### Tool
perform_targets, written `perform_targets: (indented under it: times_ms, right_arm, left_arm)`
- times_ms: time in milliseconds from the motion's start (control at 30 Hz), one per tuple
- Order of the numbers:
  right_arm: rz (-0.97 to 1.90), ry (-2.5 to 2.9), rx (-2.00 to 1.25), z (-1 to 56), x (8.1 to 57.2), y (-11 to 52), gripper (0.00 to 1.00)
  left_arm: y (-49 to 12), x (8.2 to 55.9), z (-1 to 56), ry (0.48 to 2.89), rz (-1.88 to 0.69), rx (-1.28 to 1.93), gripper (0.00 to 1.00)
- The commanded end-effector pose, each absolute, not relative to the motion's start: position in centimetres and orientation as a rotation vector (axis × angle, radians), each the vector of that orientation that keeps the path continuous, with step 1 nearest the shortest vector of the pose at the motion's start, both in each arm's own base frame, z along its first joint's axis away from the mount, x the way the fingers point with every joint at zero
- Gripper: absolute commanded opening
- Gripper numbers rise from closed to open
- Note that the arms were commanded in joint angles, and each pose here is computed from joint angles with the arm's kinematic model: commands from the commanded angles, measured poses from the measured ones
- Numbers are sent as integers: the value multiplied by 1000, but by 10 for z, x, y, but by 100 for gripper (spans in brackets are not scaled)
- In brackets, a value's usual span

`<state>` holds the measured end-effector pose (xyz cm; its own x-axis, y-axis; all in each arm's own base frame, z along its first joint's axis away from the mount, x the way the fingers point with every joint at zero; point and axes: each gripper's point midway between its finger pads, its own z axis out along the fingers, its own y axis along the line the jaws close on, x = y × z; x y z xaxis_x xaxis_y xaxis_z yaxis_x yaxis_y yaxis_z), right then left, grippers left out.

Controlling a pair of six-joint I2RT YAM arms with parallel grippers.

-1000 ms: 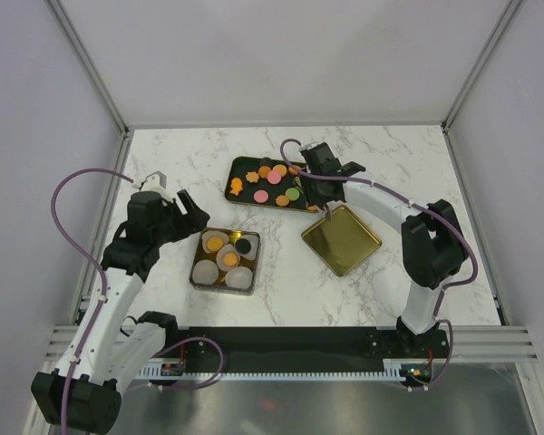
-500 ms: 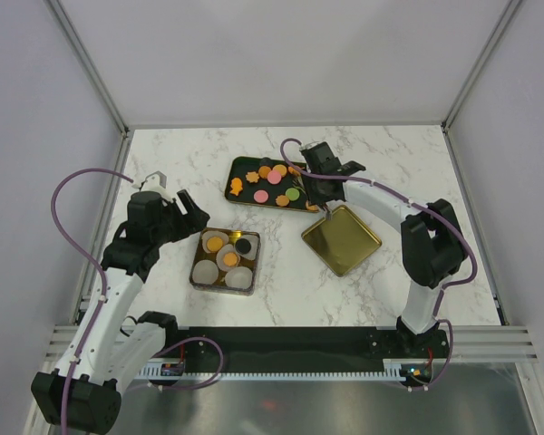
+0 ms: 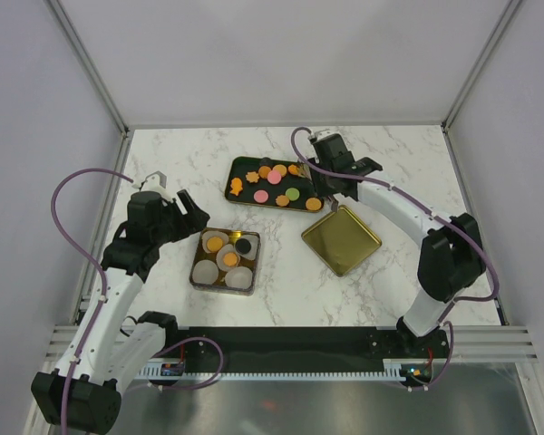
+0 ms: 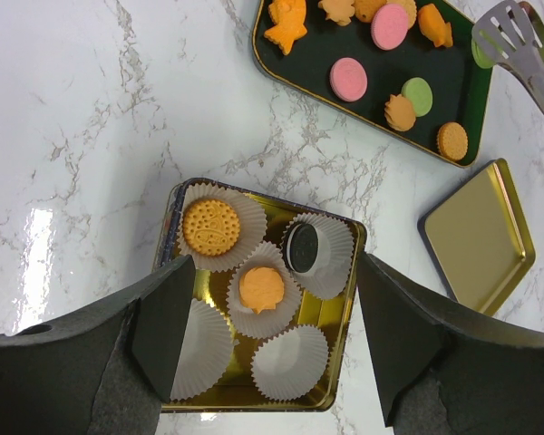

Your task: Pack the cookies

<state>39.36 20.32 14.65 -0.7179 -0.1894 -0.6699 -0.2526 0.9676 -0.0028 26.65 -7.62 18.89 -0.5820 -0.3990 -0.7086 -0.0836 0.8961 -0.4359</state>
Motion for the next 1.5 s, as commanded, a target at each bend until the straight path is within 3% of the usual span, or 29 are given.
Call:
perform_targets:
  times_ms: [0, 333, 867, 1133, 1467]
  right_arm:
    - [216, 2305, -310, 188, 392, 212, 36]
    - [433, 2243, -550, 211, 318, 286, 36]
    - [635, 2196, -1003, 184, 164, 415, 37]
    - [619, 2205, -1082, 160, 140, 435, 38]
    - [570, 2208, -1076, 152, 146, 436, 44]
  left_arm:
    - [-75, 271, 196, 2131, -451, -323, 80]
    - [-72, 273, 201, 2114, -434, -325, 80]
    - [-74, 268, 287, 1937, -487, -279, 80]
    - [-71, 261, 296, 1921, -481, -278, 80]
    - [-70, 263, 287, 1945, -468, -284, 80]
